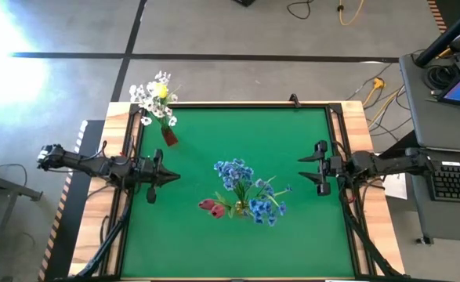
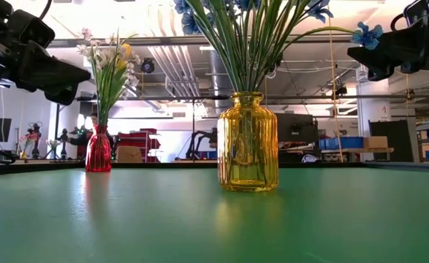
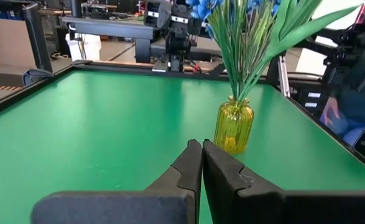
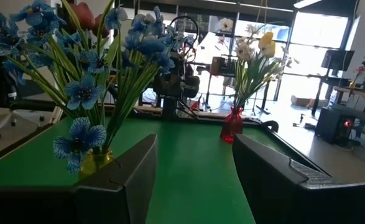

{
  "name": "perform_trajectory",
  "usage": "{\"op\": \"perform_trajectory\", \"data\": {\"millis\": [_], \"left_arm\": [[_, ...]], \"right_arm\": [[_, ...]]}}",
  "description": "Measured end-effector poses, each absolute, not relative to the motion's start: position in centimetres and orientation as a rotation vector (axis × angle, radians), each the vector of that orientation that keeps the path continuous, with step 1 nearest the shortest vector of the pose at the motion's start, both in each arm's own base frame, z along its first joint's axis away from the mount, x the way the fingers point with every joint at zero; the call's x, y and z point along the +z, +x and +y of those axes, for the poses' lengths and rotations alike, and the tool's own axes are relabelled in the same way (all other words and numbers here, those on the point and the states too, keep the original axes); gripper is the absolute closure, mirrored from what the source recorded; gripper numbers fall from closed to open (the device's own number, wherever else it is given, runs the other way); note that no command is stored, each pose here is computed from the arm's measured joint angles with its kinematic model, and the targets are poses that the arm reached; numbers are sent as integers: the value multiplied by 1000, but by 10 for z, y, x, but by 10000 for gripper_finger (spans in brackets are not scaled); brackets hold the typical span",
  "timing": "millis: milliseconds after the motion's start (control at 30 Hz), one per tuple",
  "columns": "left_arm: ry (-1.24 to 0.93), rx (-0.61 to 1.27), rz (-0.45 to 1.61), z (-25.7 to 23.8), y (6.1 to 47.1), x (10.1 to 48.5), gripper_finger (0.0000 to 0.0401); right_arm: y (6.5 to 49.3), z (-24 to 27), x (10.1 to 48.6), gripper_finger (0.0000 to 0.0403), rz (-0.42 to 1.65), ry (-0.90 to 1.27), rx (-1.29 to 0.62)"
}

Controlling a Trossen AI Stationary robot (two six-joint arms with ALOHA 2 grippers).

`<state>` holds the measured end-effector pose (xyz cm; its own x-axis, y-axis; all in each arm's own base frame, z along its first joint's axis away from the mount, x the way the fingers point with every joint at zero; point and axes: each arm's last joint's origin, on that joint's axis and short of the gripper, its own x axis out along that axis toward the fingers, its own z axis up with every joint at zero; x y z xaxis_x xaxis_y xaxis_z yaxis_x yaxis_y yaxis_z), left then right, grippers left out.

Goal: Sort flowers into vase by color
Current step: Return to Home Position

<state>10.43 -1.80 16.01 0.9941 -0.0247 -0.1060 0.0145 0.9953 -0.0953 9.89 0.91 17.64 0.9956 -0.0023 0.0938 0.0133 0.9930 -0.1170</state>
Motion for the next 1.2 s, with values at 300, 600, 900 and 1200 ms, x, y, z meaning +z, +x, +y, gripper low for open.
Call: {"op": "perform_trajectory", "data": {"millis": [300,600,900,1200], "left_arm": [[-89,-18,130,-18,106,158,401],[-86,-17,145,-18,106,157,401],[-85,-17,153,-19,107,156,401],[-85,-17,153,-19,107,156,401]], "right_arm": [[99,9,176,202,-94,-118,-8],[99,9,176,202,-94,-118,-8],[99,9,176,202,-94,-118,-8],[99,9,176,202,-94,-118,-8]]}}
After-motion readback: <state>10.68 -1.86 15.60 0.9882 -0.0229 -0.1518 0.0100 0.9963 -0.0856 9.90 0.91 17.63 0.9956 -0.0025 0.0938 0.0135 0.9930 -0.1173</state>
